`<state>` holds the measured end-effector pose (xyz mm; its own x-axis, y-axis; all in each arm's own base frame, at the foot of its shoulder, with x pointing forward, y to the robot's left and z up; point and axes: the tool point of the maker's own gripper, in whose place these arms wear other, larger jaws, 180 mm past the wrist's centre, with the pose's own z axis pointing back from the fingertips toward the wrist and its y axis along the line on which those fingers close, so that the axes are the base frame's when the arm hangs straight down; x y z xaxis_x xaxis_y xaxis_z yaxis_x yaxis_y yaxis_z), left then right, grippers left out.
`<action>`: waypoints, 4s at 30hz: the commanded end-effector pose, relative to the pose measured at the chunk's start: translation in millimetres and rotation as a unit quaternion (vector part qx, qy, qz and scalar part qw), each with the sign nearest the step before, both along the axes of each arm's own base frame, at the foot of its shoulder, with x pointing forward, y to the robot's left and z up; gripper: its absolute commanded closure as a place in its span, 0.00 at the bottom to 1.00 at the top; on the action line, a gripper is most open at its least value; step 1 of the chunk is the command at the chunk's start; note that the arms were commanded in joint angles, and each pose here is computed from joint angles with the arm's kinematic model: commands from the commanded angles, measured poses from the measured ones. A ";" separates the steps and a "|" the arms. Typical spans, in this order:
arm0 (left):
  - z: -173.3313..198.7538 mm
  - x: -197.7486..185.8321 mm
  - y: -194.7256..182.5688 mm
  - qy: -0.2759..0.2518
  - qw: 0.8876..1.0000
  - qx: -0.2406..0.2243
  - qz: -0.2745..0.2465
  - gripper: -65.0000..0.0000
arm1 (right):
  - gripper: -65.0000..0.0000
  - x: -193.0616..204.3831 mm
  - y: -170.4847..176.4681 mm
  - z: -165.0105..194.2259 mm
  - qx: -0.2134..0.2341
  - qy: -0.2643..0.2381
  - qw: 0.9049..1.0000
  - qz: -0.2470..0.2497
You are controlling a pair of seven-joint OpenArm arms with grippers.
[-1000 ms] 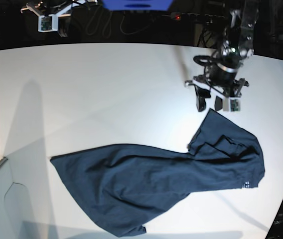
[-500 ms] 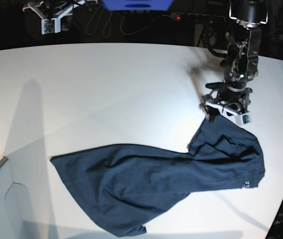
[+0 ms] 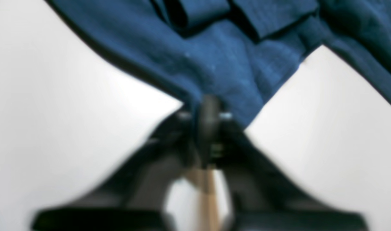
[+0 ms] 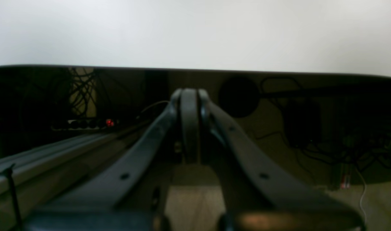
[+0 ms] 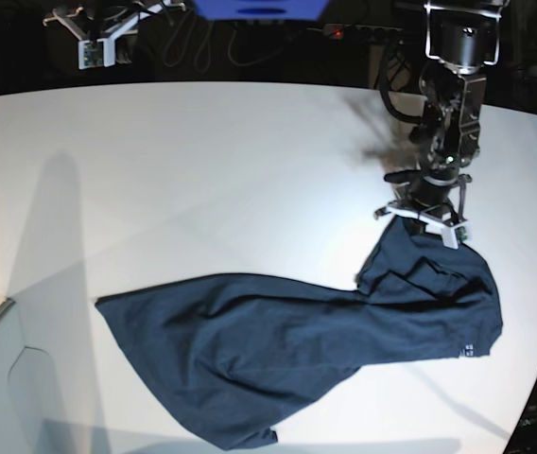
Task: Layout the t-shirt on the table in an organized manner, then fold the t-shirt properly
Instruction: 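Lower the left gripper onto the navy t-shirt's bunched end and grasp it, then lift the grasped shirt end with the left gripper, pulling it away, then lower the right gripper onto the shirt's opposite end and grasp it, then drag the grasped shirt end with the right gripper away from the left gripper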
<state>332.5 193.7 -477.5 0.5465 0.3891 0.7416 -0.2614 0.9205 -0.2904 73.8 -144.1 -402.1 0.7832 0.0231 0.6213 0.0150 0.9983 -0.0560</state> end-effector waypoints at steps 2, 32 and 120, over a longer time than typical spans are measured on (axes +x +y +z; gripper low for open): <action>-4.8 -4.7 -2.2 0.020 1.000 -0.003 -0.006 0.97 | 1.00 2.8 -0.6 6.1 -0.002 -0.012 1.000 0.001; 49.7 -120.2 156.5 0.000 0.985 0.098 0.141 1.00 | 0.85 178.7 63.5 59.0 0.046 -0.134 0.987 0.072; 64.0 -142.6 202.7 0.009 0.981 0.167 0.097 1.00 | 1.00 366.4 54.1 210.6 0.032 -0.399 0.915 0.055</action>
<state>186.1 387.4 -426.0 0.5251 0.2560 0.8116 -0.4455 0.8953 0.0059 436.0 -91.7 -218.3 0.1596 0.0239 0.9869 -0.0724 0.9973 -0.0124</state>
